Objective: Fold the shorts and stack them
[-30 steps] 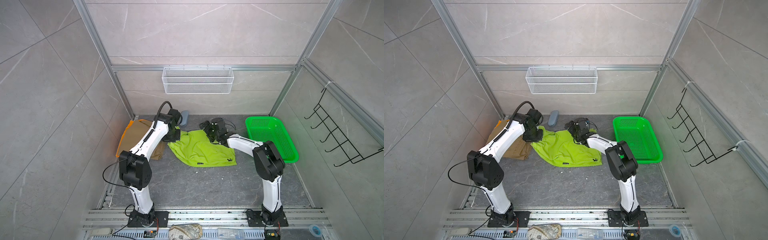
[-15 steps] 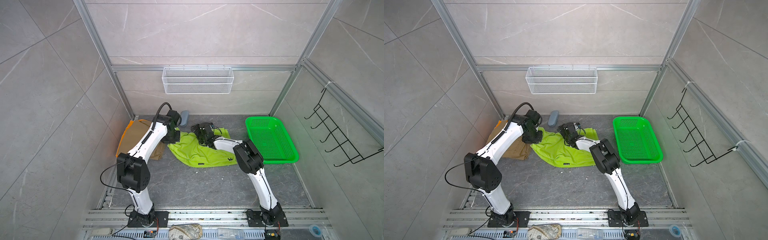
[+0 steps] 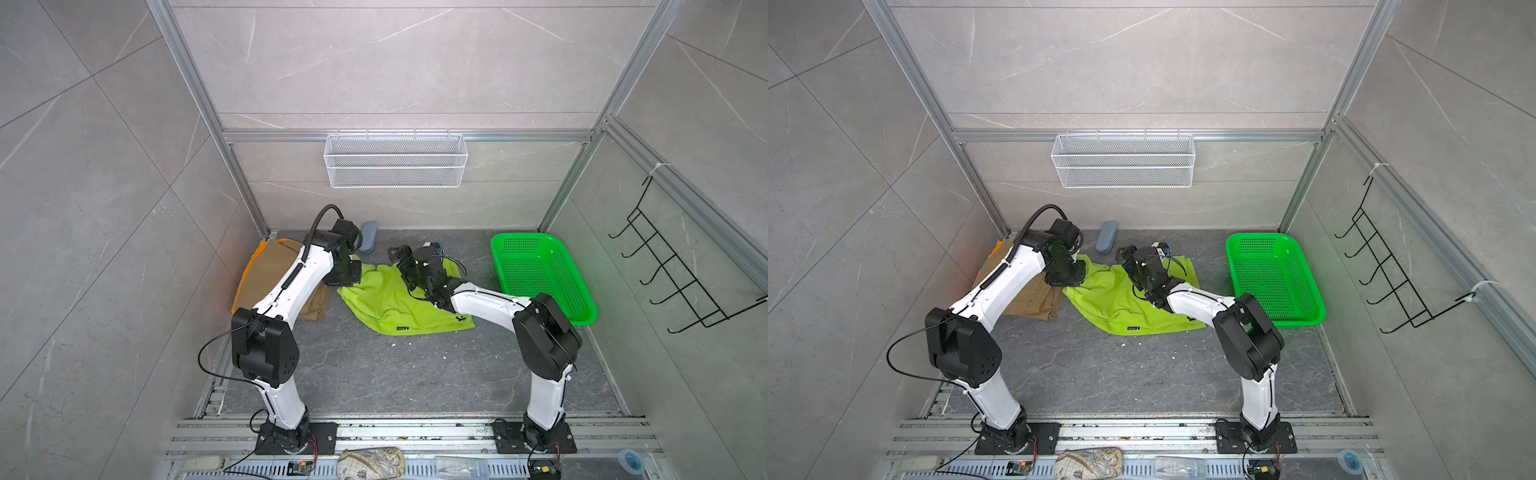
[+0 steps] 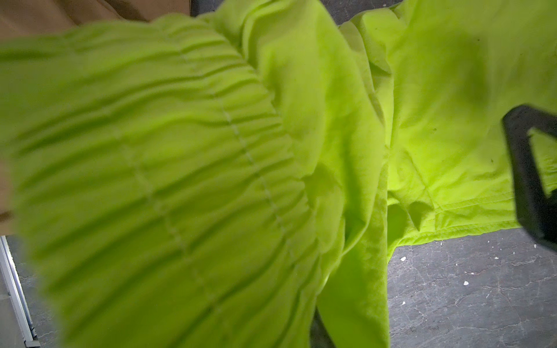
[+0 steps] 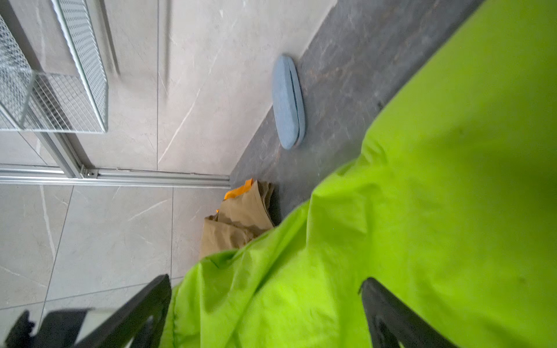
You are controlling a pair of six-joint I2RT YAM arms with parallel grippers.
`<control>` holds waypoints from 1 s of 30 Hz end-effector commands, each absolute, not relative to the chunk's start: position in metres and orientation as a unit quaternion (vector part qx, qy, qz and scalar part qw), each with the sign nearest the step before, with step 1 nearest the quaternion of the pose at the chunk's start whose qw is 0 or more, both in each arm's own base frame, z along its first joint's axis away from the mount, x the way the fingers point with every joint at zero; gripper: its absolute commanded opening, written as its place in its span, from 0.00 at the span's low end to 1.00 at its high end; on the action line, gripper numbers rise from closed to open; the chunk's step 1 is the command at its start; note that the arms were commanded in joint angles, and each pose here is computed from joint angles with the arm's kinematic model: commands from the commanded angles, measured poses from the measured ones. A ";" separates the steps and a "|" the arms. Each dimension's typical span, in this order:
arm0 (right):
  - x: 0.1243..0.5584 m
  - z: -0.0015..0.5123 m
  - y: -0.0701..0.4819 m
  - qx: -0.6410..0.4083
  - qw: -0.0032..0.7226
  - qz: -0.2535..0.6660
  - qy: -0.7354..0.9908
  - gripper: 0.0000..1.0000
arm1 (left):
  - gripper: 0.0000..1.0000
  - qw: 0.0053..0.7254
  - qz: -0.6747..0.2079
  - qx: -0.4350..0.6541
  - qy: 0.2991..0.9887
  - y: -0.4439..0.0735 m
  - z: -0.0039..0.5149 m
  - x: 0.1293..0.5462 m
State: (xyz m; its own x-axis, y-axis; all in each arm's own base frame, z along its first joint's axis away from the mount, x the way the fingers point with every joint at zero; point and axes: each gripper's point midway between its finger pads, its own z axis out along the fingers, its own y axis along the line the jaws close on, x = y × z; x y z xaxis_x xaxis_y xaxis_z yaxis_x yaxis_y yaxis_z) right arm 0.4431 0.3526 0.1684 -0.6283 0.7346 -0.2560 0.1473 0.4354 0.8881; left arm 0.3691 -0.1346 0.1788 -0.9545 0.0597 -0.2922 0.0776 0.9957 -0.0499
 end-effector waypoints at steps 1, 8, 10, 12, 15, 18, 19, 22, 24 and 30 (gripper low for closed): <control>0.419 0.121 0.359 0.304 0.295 0.430 0.798 1.00 | 0.00 0.181 -0.051 0.041 0.981 -0.139 0.202 0.371; 0.383 0.061 0.374 0.310 0.259 0.409 0.818 0.99 | 0.00 0.181 -0.047 0.038 0.982 -0.136 0.201 0.369; 0.378 0.047 0.370 0.312 0.252 0.396 0.826 1.00 | 0.00 0.182 -0.043 0.038 0.982 -0.135 0.200 0.369; 0.371 0.035 0.364 0.310 0.249 0.385 0.833 0.99 | 0.00 0.180 -0.038 0.038 0.982 -0.133 0.198 0.369; 0.366 0.033 0.360 0.304 0.253 0.387 0.833 0.99 | 0.00 0.180 -0.035 0.038 0.982 -0.132 0.197 0.370; 0.368 0.060 0.357 0.292 0.271 0.395 0.828 1.00 | 0.00 0.179 -0.035 0.038 0.982 -0.133 0.198 0.372; 0.370 0.073 0.355 0.289 0.279 0.400 0.824 1.00 | 0.00 0.180 -0.033 0.039 0.982 -0.133 0.199 0.373; 0.379 0.116 0.334 0.278 0.306 0.402 0.817 0.99 | 0.00 0.182 -0.016 0.045 0.982 -0.127 0.204 0.374; 0.385 0.132 0.312 0.267 0.308 0.366 0.836 0.99 | 0.00 0.185 0.008 0.053 0.981 -0.120 0.208 0.375; 0.388 0.117 0.247 0.236 0.258 0.233 0.907 1.00 | 0.00 0.171 0.078 0.081 0.979 -0.098 0.217 0.375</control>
State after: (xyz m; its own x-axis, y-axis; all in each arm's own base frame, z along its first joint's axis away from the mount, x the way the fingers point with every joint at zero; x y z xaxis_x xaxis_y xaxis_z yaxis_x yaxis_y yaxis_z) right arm 0.4177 0.2818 0.1625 -0.6380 0.6872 -0.3476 0.2416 0.6072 0.7569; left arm 0.3736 -0.1149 0.1985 -0.9388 0.1243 -0.3211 0.1051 0.9915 0.0765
